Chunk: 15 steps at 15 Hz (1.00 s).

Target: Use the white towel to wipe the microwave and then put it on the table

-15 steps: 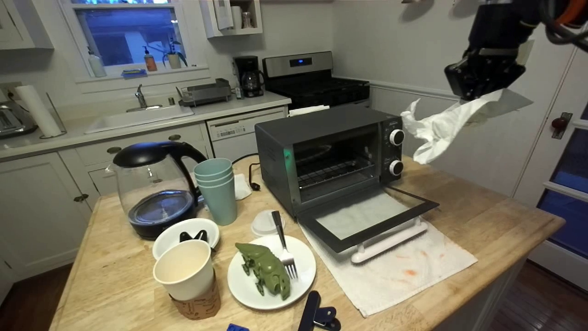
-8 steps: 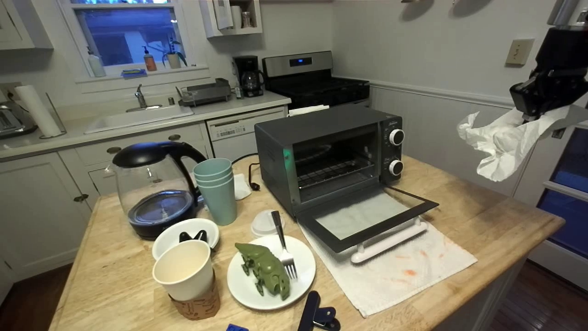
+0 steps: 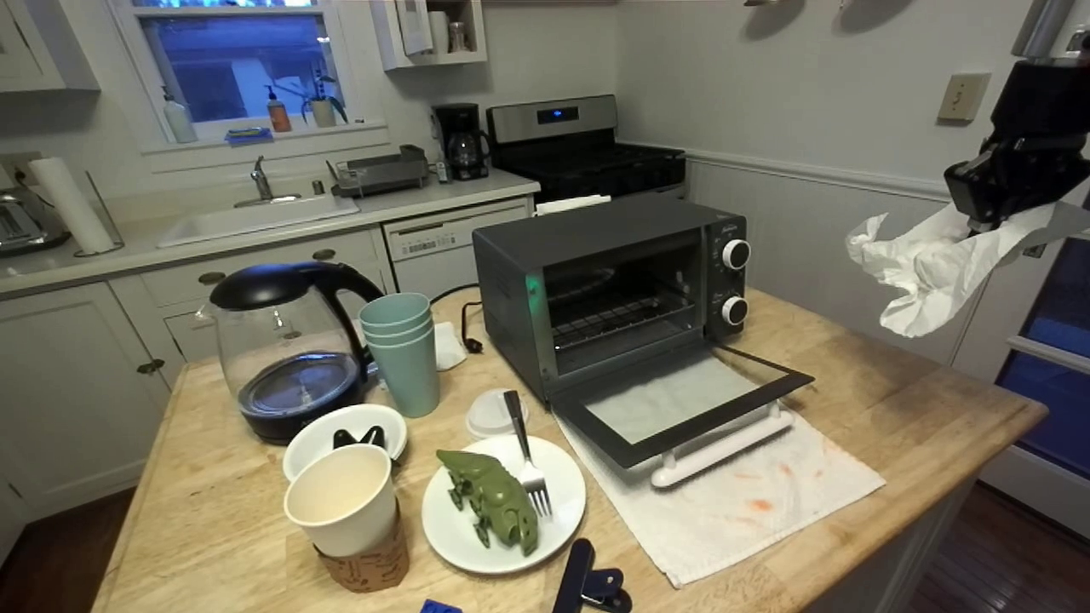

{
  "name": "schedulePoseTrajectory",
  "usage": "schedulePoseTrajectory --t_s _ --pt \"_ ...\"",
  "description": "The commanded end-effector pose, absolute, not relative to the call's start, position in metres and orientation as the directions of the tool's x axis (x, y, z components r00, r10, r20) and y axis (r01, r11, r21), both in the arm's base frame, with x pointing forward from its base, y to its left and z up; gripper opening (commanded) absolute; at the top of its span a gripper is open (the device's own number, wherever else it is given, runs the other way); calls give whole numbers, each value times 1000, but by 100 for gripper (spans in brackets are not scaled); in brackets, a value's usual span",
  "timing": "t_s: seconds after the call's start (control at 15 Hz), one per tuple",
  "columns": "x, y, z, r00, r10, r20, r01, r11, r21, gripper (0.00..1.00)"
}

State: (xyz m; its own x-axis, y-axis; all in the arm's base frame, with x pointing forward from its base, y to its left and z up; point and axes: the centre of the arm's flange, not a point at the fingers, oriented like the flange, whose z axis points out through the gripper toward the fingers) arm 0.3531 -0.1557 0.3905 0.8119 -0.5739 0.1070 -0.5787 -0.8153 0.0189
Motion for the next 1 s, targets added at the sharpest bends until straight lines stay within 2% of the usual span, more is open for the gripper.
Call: schedulePoseTrajectory --t_s 0.0,0.33,0.93 --pt "357 -184 355 827 -554 96 -556 -831 -12 1" --pt "361 -218 309 843 -523 127 -521 -852 -49 1" --pt "410 -217 249 835 -493 245 -483 -870 -102 1"
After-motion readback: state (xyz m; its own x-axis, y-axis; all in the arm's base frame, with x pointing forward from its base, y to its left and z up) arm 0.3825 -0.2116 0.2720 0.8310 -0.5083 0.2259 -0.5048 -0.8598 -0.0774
